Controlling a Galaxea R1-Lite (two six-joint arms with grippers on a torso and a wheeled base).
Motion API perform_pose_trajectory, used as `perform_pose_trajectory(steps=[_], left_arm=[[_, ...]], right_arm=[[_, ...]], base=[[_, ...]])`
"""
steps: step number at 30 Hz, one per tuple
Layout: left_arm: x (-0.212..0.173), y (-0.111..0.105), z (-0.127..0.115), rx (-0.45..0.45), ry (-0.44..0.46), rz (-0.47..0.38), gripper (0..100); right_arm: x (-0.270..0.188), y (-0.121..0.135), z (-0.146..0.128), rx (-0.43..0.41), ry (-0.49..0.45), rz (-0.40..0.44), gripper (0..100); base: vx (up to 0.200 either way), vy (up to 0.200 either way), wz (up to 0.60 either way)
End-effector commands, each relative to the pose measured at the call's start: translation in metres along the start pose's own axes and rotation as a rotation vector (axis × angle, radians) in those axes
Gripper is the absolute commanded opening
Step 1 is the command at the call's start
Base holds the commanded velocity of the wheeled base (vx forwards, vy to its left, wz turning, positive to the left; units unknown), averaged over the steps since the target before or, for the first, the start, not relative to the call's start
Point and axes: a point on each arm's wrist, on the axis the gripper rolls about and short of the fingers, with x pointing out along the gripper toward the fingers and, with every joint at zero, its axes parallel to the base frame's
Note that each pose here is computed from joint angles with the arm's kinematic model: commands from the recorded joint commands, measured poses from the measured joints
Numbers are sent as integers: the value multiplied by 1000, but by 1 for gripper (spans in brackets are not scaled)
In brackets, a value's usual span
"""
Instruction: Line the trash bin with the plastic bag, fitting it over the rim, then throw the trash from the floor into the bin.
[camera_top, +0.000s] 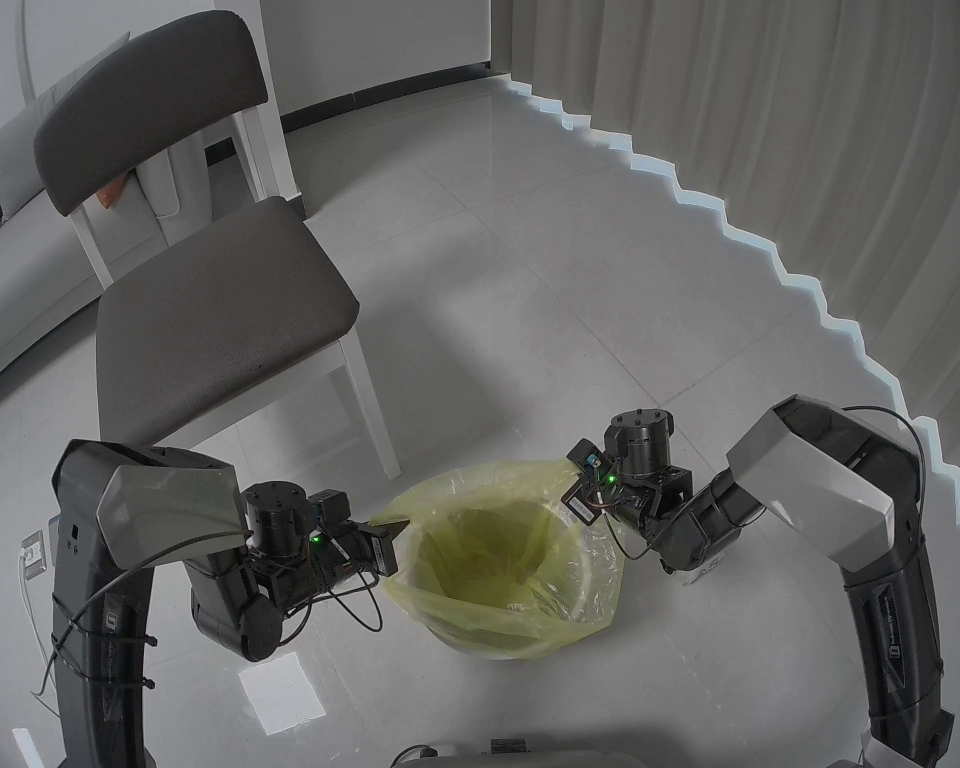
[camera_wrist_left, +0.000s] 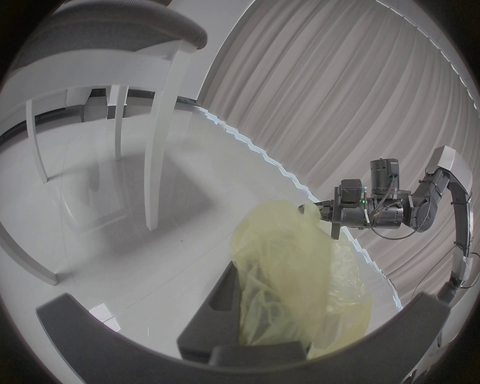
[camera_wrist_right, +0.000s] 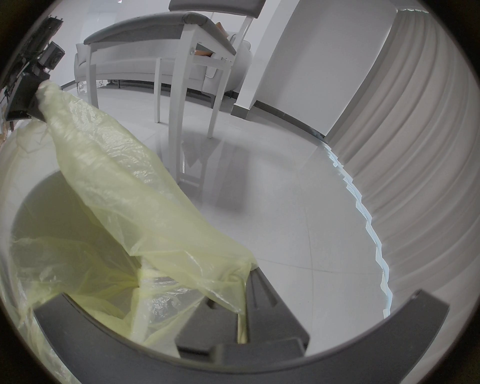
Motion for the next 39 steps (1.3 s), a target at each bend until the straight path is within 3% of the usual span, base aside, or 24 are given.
perform_pose_trajectory(steps=[1,7,12,24,39], left_arm=[[9,11,-5,-10,8,16,0],[14,23,-4,-19,-9,38,0],[17,33,1,-78,-39,55,0],[27,35,8,-113,-80,70,0],[39,53,-6,-156,-11,120,0]], right_arm=[[12,9,-14,0,30,-4,0],[18,12,-18,19,39,-13,0],[22,10,-16,42,43,-50,0],[31,8,-13,102,46,-126,0],[40,29,-39,83,130,-104,0]], base=[[0,0,0],[0,0,0],[0,0,0],[0,0,0],[0,0,0]])
